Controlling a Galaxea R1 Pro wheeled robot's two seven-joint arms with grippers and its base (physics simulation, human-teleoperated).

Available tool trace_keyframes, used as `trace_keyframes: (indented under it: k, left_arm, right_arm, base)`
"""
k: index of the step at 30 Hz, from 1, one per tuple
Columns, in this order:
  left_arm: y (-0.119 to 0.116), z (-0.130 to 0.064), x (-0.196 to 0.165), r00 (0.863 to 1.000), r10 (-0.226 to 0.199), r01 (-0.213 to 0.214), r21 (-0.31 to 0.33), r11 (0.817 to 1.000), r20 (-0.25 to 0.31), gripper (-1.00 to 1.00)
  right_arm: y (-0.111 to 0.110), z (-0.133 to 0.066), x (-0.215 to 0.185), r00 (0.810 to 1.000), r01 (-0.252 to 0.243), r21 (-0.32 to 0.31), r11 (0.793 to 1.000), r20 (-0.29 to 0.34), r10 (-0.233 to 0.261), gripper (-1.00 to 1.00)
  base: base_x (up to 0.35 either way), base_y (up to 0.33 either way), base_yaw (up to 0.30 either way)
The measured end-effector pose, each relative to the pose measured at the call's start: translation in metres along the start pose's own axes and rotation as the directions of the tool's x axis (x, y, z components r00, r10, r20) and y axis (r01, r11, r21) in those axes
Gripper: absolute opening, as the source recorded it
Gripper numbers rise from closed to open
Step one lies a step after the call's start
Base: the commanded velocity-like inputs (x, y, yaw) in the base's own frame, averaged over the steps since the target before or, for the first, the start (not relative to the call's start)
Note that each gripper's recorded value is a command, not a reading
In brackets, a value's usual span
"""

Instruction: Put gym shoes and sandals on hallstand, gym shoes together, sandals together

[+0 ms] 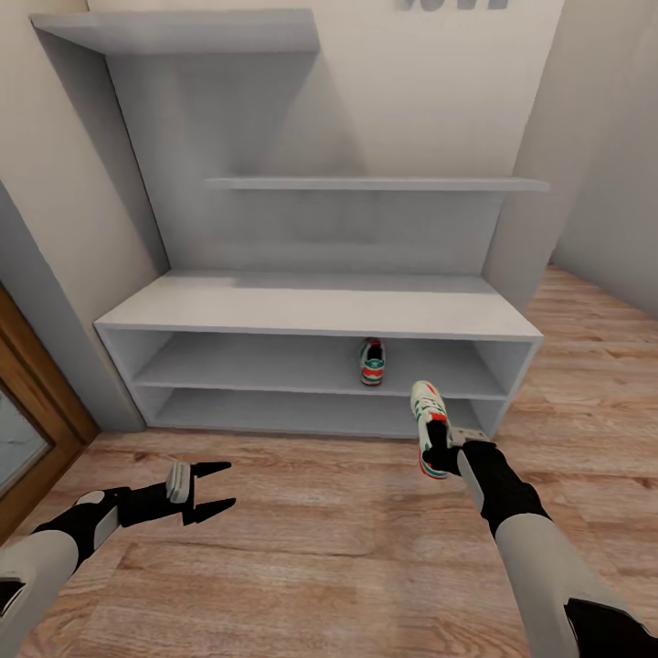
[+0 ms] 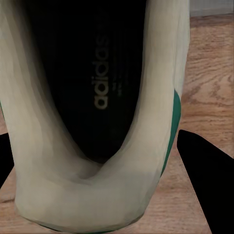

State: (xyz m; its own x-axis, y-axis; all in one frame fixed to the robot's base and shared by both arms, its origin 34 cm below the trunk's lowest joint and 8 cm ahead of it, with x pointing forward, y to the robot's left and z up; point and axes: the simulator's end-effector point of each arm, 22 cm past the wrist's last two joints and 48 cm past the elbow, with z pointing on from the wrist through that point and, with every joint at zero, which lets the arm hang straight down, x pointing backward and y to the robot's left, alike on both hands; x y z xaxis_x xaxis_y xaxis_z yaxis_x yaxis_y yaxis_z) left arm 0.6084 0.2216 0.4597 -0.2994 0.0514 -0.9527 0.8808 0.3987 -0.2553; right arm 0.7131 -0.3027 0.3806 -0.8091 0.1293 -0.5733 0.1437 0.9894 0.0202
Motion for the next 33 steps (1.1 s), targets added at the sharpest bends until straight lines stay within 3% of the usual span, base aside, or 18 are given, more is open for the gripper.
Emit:
trace_keyframes:
  k: [7, 33]
  left_arm:
    - [-0.0002, 0.0008, -0.0001, 1.0, -0.001, 0.001, 0.001, 1.0, 0.001, 1.0]
    - [-0.0005, 0.0009, -0.0003, 1.0, 0.0, 0.0, 0.001, 1.0, 0.001, 1.0]
  right_arm:
    - [0.0, 0.0001, 0.0, 1.0, 0.0, 0.0, 1.0, 0.0, 0.0, -1.0]
    - [0.0002, -0.0001, -0.0001, 1.0, 0.002, 0.0, 1.0, 0.001, -0.002, -1.0]
  base:
    - [0.053, -0.013, 0.008]
    - [0.255, 0.01, 0.0]
